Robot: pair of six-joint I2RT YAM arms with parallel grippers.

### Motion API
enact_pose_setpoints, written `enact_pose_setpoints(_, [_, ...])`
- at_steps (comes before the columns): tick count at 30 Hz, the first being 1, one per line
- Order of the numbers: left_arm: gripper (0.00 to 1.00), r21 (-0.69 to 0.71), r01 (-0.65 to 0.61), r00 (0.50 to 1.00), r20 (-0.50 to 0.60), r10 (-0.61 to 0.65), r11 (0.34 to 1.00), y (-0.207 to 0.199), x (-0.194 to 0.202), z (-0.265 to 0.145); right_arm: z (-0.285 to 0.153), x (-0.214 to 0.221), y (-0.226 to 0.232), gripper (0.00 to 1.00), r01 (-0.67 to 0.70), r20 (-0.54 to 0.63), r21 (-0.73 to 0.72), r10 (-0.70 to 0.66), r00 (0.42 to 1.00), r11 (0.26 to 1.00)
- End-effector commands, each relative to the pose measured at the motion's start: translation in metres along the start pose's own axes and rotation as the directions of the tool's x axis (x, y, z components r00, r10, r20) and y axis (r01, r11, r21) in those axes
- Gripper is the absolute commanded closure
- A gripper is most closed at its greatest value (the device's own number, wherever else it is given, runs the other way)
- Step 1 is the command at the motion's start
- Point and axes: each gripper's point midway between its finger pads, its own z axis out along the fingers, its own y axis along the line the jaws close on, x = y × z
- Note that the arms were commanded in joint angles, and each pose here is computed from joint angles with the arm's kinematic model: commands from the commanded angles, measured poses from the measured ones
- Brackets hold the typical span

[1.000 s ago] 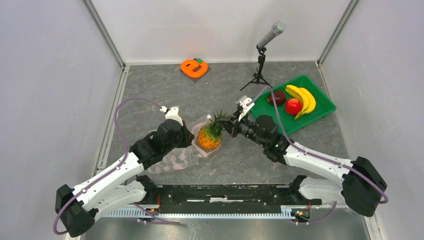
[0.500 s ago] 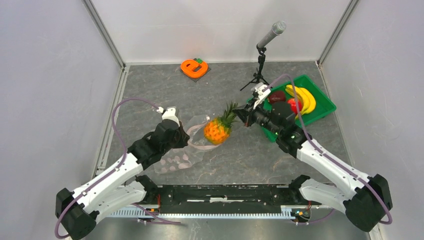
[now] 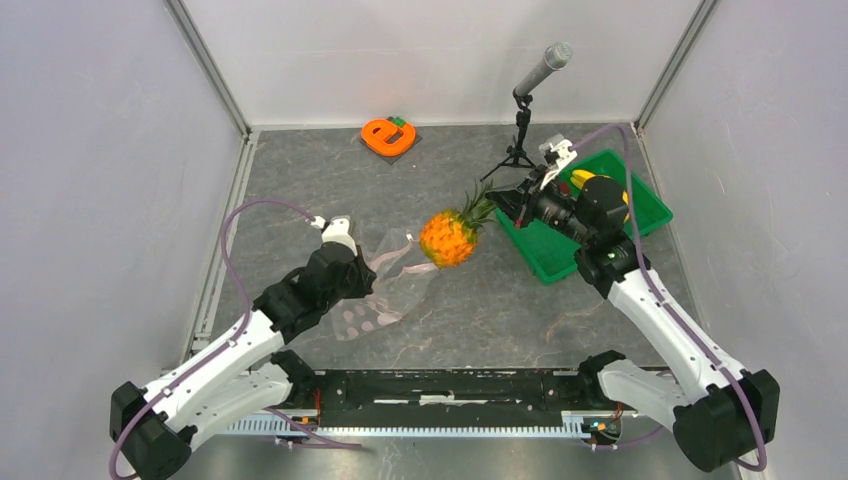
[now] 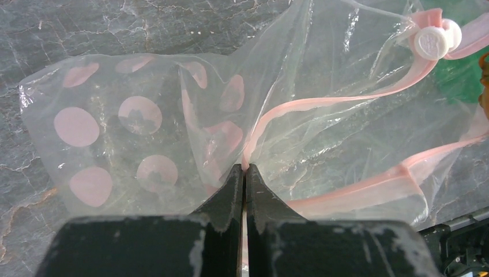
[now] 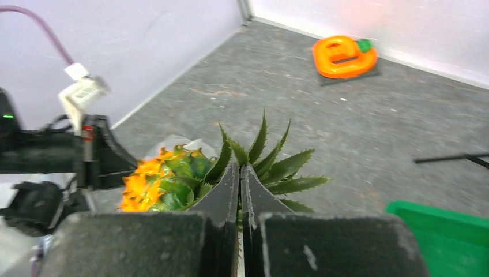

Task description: Open the zip-top bag and remove the fake food

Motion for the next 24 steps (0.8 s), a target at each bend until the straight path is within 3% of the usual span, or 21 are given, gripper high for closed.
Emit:
enact_pose_setpoints(1, [0.98, 0.025, -0.059, 0.998, 0.021, 0.058, 0.998, -0.009, -0.015, 0.001, 0.004, -0.032, 0.035, 1.00, -0.031, 0.101, -0.194, 0.051, 0.994, 0.980])
enact_pose_setpoints(7, [0.98, 0.149, -0.068, 0.997, 0.035, 0.063, 0.986, -0.053, -0.043, 0.007, 0.009, -0.052, 0.058, 1.00, -0.114, 0.141, -0.348, 0.172, 0.975, 0.931])
enact_pose_setpoints(14, [0.98, 0.312, 0.013, 0.999, 0.039, -0.026, 0.950, -0.106, -0.064, 0.021, 0.013, -0.065, 0.078, 1.00, -0.188, 0.142, -0.475, 0.286, 0.947, 0.860])
enact_pose_setpoints(24, [0.98, 0.207, 0.021, 1.000, 0.016, -0.024, 0.978, -0.092, -0.050, 0.056, 0.004, -0.081, 0.102, 1.00, -0.205, 0.142, -0.585, 0.348, 0.927, 0.784])
